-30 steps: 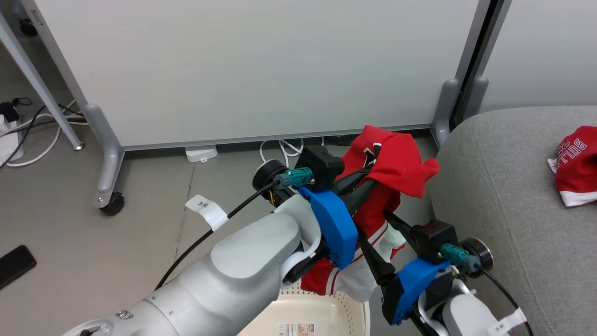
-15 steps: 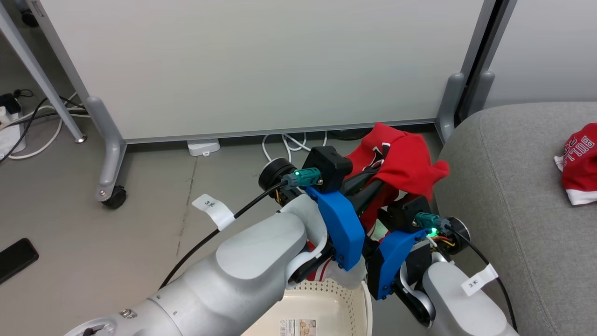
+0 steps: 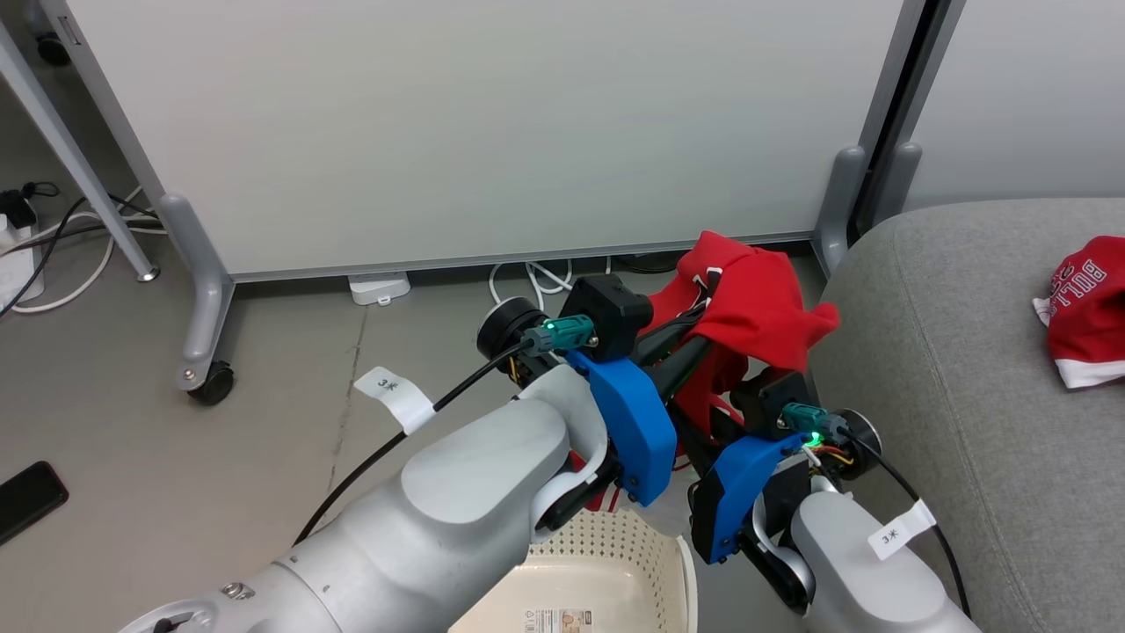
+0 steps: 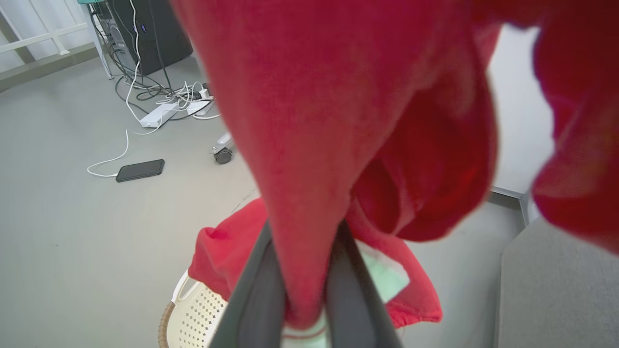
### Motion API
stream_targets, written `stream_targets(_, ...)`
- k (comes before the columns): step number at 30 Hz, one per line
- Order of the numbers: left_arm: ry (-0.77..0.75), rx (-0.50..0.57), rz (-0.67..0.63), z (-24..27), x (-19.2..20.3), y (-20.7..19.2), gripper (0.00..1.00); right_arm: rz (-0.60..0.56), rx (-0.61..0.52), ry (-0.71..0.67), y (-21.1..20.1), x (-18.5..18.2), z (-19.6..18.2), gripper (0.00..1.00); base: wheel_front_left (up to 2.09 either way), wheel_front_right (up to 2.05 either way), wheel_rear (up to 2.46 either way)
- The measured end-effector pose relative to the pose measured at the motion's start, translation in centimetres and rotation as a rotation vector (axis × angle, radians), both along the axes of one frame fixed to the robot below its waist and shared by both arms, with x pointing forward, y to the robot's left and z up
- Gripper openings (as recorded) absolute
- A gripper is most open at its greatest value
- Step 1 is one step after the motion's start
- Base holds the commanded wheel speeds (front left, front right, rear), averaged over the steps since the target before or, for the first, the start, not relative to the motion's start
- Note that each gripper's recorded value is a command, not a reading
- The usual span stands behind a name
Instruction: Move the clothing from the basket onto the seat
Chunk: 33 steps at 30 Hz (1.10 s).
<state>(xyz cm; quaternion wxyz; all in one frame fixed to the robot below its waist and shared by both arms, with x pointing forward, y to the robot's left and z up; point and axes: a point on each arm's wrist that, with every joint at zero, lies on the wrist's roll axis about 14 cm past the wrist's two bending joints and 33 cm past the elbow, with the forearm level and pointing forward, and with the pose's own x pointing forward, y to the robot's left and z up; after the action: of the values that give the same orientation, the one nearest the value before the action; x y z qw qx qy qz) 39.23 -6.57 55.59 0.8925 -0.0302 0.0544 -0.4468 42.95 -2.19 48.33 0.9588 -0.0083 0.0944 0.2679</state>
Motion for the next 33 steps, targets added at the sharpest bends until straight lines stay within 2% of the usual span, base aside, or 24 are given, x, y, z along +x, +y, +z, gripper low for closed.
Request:
stream_targets(4, -0.002, 0.002, 0.003, 0.0, 0.1, 0.0, 0.00, -0.005, 0.002, -0.001, -0.2, -0.1, -0.1, 0.00, 0.00, 0.00, 0.00)
stream_targets(6, -0.003, 0.003, 0.005, -0.1, 0.2, 0.1, 0.42, -0.006, 0.005, -0.004, -0.3, -0.1, -0.1, 0.00, 0.00, 0.00, 0.00)
stream_targets(7, -0.005, 0.002, 0.006, -0.1, 0.2, 0.1, 0.89, -0.008, 0.008, -0.004, -0.3, -0.1, -0.1, 0.00, 0.00, 0.00, 0.00)
stream_targets(8, -0.008, 0.002, 0.008, -0.1, 0.2, 0.1, 1.00, -0.008, 0.008, -0.004, -0.3, -0.2, -0.1, 0.00, 0.00, 0.00, 0.00)
stream_targets(20, -0.026, 0.000, 0.066, -0.4, 1.4, 1.7, 1.00, -0.018, 0.024, -0.030, -0.6, 0.0, 0.5, 0.00, 0.00, 0.00, 0.00)
stream_targets(33, -0.046, -0.075, 0.222, -2.6, 1.1, 8.1, 1.00, -0.062, 0.074, -0.148, -1.9, 0.5, 3.5, 0.00, 0.00, 0.00, 0.00)
